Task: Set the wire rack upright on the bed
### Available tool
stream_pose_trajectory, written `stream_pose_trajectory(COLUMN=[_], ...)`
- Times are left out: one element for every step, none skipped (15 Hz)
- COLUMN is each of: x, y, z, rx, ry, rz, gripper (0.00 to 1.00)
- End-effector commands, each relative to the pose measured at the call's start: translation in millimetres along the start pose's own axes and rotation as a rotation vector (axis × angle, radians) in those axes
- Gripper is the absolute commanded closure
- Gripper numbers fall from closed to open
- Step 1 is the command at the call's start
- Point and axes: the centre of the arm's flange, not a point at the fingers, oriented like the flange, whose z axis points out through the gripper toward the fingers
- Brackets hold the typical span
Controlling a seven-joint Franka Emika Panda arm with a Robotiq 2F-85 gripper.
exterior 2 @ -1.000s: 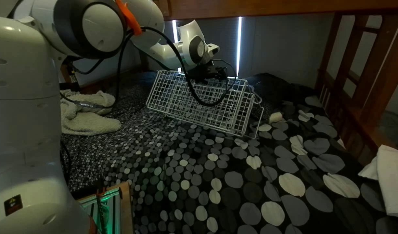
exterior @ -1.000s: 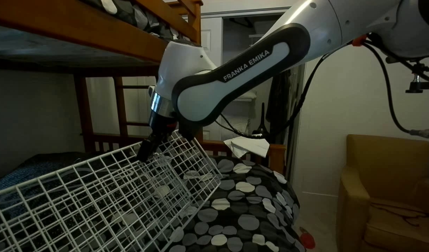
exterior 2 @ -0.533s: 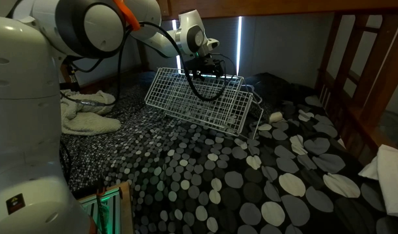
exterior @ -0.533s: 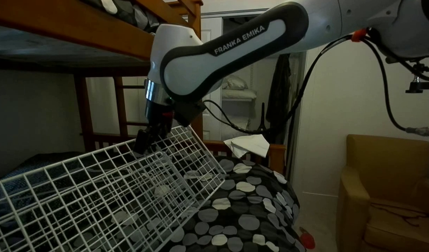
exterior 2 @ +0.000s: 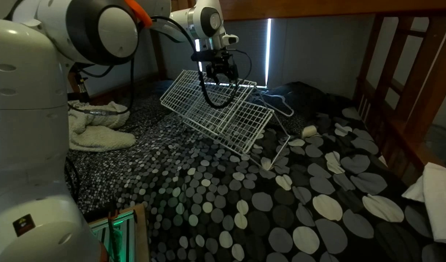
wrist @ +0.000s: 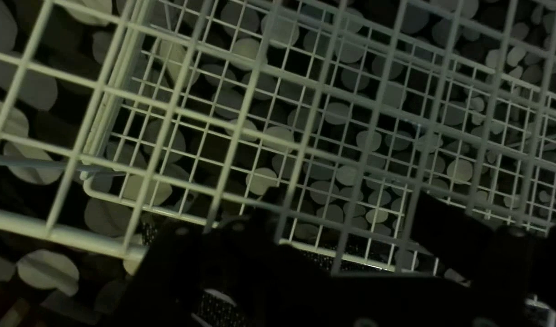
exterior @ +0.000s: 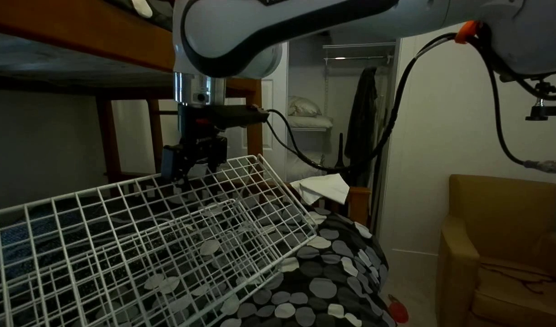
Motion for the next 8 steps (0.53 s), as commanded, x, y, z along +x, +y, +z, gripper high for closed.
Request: stream_pose_trajectory(x=[6.5,5.0,2.9,2.1,2.4,2.5,2.2,3.0], y=[-5.5,-3.0,0.3,5.6,12.4,19.4,24.8,28.8], z=[-30.8,-30.4,-27.5,-26.6,-27.8,-29.0,-28.6,-29.5], rx=[0.042,0.029,0.021,0.018,0.023,0.0,-0.011,-0.041], ry=[-0.119,-0.131,-0.146,-0.153,-0.15,-0.13,-0.119,-0.113], rz=[0.153,0.185,0.217,0.253,0.281,0.305,0.308,0.291], gripper=[0.54,0.54,0.54,0.54,0.54,0.54,0.54,0.54])
